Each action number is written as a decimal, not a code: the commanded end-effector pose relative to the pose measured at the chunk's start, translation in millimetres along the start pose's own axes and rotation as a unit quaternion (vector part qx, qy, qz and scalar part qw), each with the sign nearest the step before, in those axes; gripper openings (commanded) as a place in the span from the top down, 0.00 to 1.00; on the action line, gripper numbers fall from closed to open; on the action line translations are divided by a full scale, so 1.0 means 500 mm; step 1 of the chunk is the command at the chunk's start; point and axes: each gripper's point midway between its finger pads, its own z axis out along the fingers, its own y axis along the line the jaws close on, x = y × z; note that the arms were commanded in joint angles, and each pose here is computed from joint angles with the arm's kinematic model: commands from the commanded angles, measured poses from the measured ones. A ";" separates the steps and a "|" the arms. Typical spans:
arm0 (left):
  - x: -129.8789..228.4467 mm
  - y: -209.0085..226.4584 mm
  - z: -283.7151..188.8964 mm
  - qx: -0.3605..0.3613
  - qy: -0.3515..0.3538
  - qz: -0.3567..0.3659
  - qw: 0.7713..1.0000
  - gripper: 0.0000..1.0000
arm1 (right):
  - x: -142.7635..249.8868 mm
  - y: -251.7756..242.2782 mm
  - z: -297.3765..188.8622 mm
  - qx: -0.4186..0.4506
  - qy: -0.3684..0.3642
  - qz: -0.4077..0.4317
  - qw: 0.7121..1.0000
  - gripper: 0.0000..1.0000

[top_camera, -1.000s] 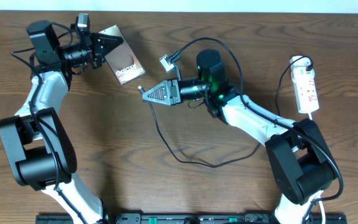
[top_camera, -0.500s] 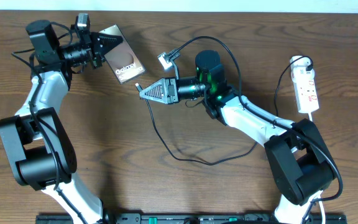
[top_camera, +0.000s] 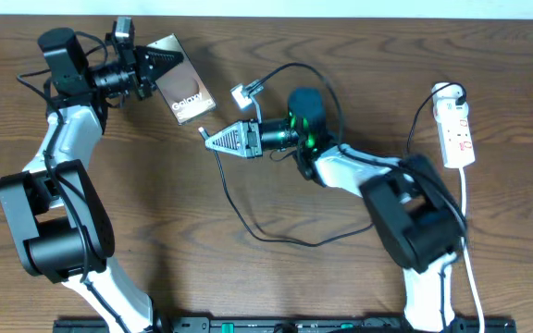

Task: Plug charger to phone and switch on socket

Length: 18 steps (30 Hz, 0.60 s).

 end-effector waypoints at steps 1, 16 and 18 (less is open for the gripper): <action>0.005 -0.015 0.003 0.010 0.014 0.015 1.000 0.92 | 0.016 0.044 0.003 -0.055 0.029 -0.005 0.998 0.99; -0.002 -0.015 0.004 0.006 0.005 0.017 1.000 0.93 | -0.013 0.053 0.001 -0.057 -0.012 -0.033 0.998 0.99; -0.002 -0.015 0.003 0.006 0.005 0.019 1.000 0.92 | -0.015 0.059 0.000 -0.061 -0.014 -0.045 0.997 0.99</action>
